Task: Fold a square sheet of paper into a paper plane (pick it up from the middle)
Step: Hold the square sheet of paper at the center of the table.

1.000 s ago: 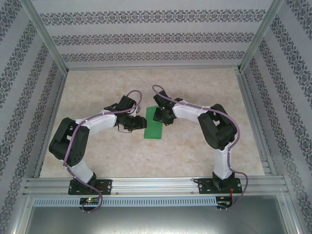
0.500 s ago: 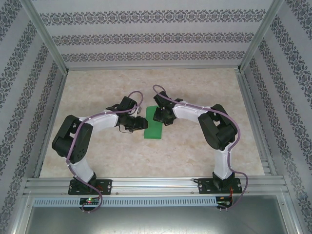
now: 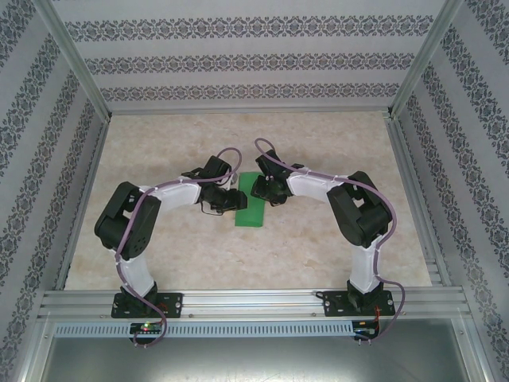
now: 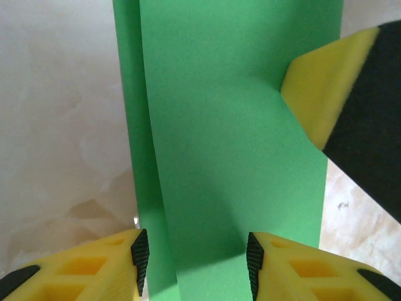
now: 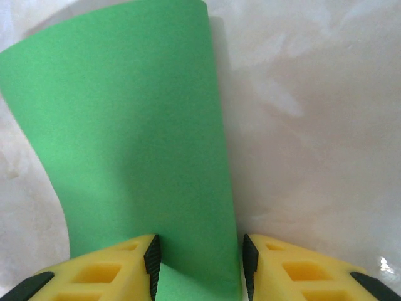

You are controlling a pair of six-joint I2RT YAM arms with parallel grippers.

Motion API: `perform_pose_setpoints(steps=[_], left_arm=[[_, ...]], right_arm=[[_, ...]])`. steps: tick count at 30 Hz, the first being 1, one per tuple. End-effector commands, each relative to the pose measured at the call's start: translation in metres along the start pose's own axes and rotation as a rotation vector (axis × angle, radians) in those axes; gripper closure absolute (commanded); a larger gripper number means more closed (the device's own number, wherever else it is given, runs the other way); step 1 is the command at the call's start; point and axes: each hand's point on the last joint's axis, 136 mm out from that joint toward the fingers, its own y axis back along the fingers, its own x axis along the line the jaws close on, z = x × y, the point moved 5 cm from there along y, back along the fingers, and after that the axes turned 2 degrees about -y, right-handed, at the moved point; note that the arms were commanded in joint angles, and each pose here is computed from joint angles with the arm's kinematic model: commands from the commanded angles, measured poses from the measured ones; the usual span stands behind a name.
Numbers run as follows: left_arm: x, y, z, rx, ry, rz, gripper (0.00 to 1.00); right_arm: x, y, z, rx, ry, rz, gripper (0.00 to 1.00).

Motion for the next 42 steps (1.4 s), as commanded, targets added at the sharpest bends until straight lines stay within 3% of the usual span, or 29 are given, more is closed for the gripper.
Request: perform_pose_setpoints(steps=[1,12,27,38,42], left_arm=[[-0.001,-0.004,0.002,-0.003,-0.03,0.049,0.52],[-0.009,0.002,0.003,-0.026,-0.03,0.015,0.6],[-0.005,0.011,0.004,-0.032,-0.043,0.062,0.83],[0.008,0.015,0.004,-0.032,-0.029,0.096,0.95],[0.011,0.014,0.005,-0.029,-0.023,0.095,0.95]], right_arm=[[0.004,0.002,-0.008,0.041,-0.005,0.048,0.58],[0.001,0.002,-0.008,0.039,-0.003,0.051,0.58],[0.0,0.005,-0.006,0.033,0.011,0.053,0.58],[0.0,0.015,-0.002,0.019,0.037,0.052,0.51],[0.001,0.018,0.001,0.01,0.044,0.058,0.48]])
